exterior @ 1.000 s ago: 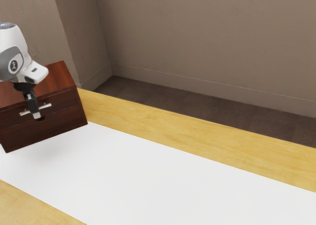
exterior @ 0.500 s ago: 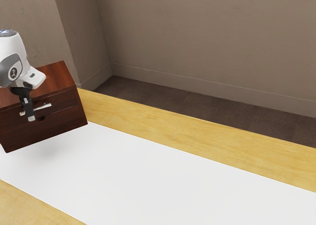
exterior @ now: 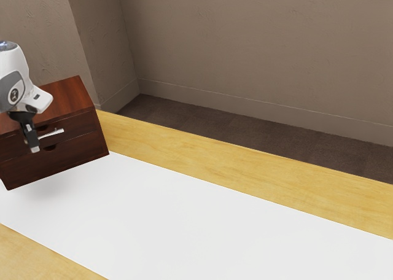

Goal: Pull the drawer handle with one arm to open the drawer

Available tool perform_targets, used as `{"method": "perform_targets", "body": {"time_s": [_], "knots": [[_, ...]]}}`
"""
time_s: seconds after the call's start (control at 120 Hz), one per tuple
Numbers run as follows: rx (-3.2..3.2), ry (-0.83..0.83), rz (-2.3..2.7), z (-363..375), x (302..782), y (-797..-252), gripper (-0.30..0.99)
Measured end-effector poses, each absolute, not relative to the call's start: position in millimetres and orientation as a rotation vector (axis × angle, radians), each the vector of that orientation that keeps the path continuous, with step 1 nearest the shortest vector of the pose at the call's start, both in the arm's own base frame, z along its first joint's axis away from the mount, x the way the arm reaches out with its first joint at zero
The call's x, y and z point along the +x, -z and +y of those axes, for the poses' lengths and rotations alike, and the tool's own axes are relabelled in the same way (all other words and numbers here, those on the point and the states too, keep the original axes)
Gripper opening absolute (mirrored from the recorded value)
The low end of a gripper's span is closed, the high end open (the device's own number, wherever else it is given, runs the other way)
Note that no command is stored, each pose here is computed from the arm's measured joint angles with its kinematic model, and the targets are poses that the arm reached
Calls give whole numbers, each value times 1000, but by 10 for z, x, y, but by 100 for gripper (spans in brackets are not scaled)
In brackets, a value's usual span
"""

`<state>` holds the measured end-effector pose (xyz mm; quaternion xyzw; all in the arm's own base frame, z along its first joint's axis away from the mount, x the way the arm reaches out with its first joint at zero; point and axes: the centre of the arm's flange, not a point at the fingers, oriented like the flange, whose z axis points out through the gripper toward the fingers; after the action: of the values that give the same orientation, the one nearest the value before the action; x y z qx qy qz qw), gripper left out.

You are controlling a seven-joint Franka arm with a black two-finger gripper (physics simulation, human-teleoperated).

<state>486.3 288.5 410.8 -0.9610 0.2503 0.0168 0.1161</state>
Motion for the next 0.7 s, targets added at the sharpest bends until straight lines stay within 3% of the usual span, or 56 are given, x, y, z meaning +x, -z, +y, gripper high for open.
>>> {"method": "perform_targets", "body": {"time_s": [0.7], "knots": [[-2821, -52, 742, 2784, 4945, -3978, 69]]}}
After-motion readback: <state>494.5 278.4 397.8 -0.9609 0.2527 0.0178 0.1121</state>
